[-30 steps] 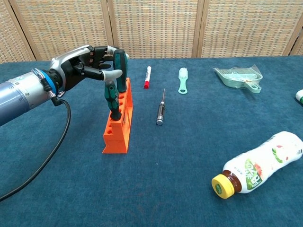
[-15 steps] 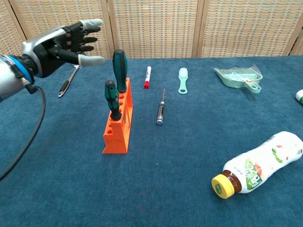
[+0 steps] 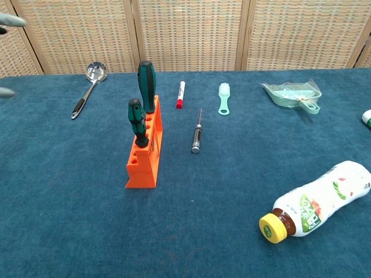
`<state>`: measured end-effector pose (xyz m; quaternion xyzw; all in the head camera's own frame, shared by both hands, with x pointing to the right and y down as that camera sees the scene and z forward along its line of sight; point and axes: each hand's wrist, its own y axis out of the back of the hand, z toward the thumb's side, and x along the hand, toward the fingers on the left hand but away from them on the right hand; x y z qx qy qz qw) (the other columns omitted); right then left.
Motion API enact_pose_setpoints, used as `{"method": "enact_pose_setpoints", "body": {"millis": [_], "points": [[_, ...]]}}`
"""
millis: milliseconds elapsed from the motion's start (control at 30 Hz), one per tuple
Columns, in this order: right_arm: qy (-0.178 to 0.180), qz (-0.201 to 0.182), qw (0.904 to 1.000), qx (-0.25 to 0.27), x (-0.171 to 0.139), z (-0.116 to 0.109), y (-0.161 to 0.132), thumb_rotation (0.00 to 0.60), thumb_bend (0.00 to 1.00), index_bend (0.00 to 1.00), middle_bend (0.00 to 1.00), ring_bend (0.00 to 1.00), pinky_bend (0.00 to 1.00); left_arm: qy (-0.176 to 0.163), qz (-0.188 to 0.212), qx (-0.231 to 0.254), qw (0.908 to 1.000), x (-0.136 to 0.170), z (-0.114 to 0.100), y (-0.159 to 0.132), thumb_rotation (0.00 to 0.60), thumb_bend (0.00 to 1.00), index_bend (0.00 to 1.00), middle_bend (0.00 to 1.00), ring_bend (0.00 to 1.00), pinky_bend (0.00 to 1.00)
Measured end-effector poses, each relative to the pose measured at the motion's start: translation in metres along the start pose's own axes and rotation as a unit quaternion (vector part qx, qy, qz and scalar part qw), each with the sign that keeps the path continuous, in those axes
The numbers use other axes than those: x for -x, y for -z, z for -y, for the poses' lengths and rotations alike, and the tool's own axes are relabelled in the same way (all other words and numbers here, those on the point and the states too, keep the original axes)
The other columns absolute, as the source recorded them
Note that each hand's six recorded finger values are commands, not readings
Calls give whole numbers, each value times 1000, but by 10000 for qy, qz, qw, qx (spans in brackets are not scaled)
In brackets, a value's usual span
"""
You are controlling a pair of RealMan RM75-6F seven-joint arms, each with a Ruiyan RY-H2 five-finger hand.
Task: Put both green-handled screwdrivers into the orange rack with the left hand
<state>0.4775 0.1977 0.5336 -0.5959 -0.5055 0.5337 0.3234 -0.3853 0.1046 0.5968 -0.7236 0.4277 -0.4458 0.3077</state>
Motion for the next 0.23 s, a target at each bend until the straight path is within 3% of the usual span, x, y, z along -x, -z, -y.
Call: {"method": "enact_pose_setpoints", "body": {"millis": [133, 233], "points": [[23, -5, 10000, -11, -1, -1, 0, 600, 0, 0, 0, 0, 0, -49, -607, -524, 9968, 53, -11, 18, 600, 0, 0, 0, 0, 0], [27, -7, 10000, -19, -1, -1, 0, 600, 0, 0, 0, 0, 0, -88, -785, -708, 9944, 76, -15, 22, 600, 0, 0, 0, 0, 0]]}}
